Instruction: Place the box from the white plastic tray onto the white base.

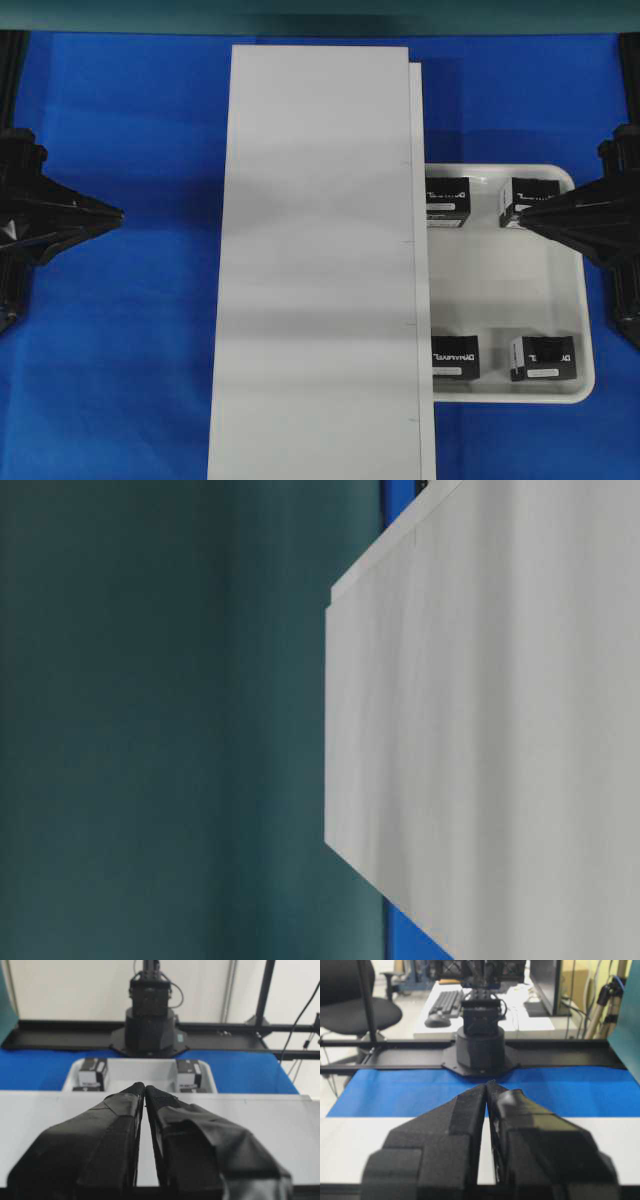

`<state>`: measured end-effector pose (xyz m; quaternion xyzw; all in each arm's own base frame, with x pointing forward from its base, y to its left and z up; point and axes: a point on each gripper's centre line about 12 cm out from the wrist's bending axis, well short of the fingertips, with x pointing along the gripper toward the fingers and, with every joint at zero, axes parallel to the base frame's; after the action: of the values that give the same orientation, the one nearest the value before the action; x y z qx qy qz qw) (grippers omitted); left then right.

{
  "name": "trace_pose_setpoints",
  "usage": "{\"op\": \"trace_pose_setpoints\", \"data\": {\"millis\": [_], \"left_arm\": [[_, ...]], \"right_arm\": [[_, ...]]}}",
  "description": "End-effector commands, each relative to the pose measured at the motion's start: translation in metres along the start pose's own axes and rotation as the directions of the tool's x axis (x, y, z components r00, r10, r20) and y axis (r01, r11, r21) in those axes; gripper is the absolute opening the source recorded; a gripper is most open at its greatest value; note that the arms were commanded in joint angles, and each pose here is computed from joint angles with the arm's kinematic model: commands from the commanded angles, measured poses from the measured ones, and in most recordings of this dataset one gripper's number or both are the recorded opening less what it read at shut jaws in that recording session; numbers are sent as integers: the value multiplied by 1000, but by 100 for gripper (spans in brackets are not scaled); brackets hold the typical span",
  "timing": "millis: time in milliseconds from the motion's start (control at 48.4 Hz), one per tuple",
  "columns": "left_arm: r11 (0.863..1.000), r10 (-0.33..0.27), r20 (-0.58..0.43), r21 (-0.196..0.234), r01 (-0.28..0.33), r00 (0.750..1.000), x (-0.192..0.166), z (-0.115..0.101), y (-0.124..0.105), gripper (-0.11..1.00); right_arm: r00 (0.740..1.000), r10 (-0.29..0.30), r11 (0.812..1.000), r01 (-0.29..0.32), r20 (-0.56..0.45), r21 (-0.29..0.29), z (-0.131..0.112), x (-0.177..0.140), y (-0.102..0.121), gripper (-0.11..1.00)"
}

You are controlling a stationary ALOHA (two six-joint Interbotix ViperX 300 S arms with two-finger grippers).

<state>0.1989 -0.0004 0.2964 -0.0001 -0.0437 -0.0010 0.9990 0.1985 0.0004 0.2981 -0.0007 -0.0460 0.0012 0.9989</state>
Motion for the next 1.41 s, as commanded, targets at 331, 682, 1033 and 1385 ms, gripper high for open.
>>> {"op": "trace_pose_setpoints", "data": {"millis": [331,682,1033,1385], "left_arm": [[1000,-6,-20,-2,6,1000,21,26,-1,-6],[1000,-7,-92,-4,7,996,57,28,-1,-7],[1000,-4,-112,-5,4,994,58,42,-1,-7],[1000,-7,-110,-5,7,994,58,44,-2,-7]], "right_arm": [[989,-59,975,86,-139,203,29,-2,-12,-1],[880,-137,948,249,-454,198,53,-11,-31,-1],[710,-146,938,320,-689,131,39,-10,-40,-1],[438,-148,946,323,-887,2,15,6,-62,-1]]}}
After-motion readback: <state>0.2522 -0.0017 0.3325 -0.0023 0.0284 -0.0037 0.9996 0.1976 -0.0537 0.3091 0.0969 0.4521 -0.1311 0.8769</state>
